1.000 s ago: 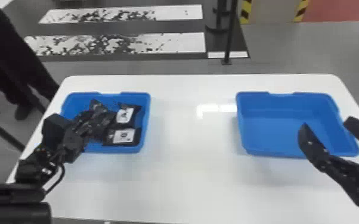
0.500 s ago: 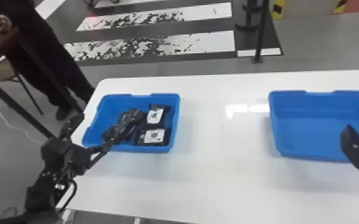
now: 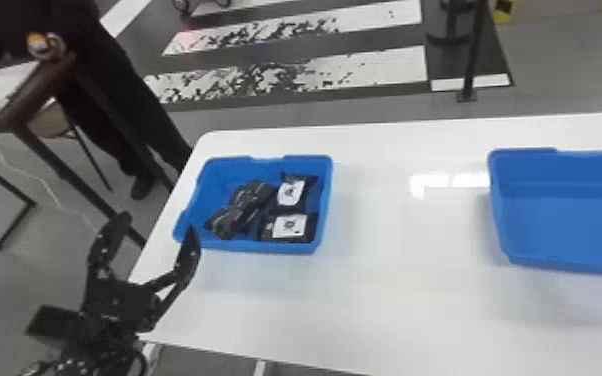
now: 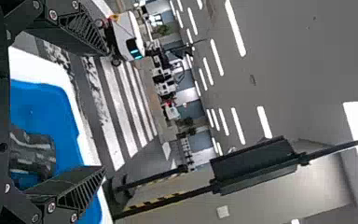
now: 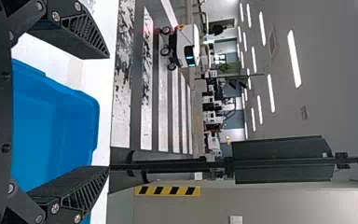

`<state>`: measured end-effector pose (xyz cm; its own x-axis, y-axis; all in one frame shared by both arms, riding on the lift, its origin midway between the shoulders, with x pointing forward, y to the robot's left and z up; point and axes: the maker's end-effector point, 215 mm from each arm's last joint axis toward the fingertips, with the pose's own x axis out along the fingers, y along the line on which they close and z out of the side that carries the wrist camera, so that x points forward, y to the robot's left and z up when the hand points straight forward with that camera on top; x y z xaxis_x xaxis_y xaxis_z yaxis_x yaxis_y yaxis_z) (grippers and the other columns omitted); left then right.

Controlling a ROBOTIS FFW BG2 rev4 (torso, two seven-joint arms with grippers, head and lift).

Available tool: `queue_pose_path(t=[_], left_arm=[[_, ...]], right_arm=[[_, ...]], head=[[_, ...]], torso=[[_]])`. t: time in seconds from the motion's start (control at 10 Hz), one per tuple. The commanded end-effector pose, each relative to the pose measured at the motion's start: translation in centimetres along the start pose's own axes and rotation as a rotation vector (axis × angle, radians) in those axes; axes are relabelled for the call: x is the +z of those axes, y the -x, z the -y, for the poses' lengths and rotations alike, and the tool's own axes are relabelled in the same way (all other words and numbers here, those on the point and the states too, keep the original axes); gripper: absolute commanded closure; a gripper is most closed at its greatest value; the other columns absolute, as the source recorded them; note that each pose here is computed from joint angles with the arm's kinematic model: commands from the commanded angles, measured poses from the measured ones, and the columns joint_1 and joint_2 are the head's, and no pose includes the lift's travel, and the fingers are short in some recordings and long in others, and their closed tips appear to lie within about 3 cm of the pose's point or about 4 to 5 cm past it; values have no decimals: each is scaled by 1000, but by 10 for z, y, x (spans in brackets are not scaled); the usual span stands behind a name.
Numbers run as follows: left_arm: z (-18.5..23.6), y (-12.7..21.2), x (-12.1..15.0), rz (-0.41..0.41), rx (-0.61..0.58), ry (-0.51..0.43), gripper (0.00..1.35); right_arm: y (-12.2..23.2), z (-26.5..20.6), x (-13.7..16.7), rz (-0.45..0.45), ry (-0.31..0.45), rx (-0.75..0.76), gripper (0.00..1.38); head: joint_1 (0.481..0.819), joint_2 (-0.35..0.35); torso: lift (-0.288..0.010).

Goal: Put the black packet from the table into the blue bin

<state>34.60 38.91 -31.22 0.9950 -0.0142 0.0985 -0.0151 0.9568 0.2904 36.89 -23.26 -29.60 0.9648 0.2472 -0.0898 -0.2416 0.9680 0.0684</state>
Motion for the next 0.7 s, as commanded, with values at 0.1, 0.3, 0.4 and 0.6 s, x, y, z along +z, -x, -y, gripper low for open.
queue_pose_path(t=[0.1,0.3,0.4,0.6], left_arm=[[36,28,20,41,41,132,174],[34,31,36,76,79,153,174],[37,29,38,84,79,171,174],[41,29,40,94,83,207,174]], right_arm=[[1,-1,-1,-2,-3,-1,173],[1,-1,-1,-2,-2,-2,173],[1,-1,-1,-2,-3,-3,173],[1,-1,-1,-2,-2,-4,173]], head=[[695,235],[695,212],[695,201],[695,188]], torso=[[-110],[-110],[-110],[-110]])
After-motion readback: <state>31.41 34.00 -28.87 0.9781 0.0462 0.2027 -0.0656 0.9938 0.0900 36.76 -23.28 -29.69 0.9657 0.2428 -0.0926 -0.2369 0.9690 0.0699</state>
